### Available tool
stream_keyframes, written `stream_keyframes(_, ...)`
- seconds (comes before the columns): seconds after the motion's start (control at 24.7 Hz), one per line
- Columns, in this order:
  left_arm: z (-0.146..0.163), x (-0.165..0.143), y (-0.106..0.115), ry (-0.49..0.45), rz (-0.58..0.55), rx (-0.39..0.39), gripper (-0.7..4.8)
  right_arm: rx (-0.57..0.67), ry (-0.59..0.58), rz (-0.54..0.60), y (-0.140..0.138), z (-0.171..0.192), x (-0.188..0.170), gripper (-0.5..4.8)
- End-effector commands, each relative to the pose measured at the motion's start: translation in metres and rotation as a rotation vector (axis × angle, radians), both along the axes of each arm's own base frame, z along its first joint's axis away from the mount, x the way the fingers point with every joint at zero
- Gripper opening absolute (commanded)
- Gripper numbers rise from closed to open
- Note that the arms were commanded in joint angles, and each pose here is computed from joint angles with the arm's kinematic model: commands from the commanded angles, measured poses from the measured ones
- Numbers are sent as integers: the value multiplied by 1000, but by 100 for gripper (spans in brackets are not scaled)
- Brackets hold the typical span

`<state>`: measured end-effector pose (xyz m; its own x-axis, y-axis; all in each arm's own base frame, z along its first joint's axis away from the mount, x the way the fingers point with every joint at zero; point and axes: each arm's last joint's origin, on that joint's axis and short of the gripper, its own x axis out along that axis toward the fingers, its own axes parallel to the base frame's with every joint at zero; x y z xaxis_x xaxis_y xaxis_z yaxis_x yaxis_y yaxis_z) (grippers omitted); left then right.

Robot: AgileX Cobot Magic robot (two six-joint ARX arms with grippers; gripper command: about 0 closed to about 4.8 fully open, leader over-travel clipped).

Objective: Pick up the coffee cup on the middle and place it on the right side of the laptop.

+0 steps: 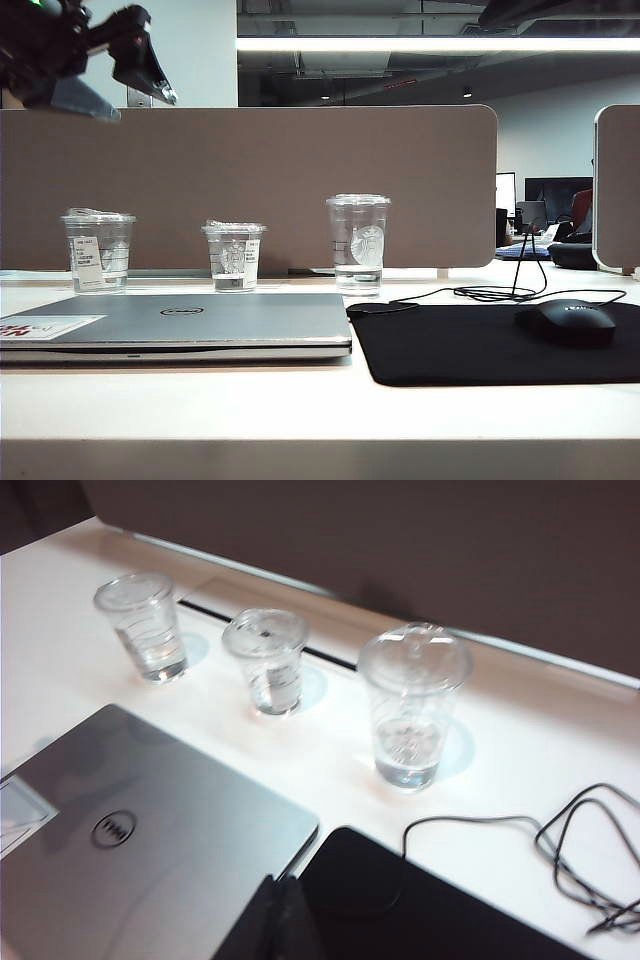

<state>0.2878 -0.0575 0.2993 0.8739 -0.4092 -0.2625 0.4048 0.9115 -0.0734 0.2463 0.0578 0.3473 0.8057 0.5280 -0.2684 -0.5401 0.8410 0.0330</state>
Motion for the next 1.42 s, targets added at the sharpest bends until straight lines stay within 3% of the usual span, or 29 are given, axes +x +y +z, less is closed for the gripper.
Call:
stream_keyframes(0.04,-13,17,-4,20,17,-60,479,13,-83,1,2,5,9,-5)
stream_keyframes(0.69,-97,98,-39,39,90,-3,479,-3,-16,-5,10,-30,51,-6)
stream_keyframes(1.05,-109,154,-55,64,101,6,479,-18,36,-19,14,-55,72,-6)
stream_keyframes(1.42,-123,172,-59,75,106,11,479,-31,-5,-36,14,-54,75,-5)
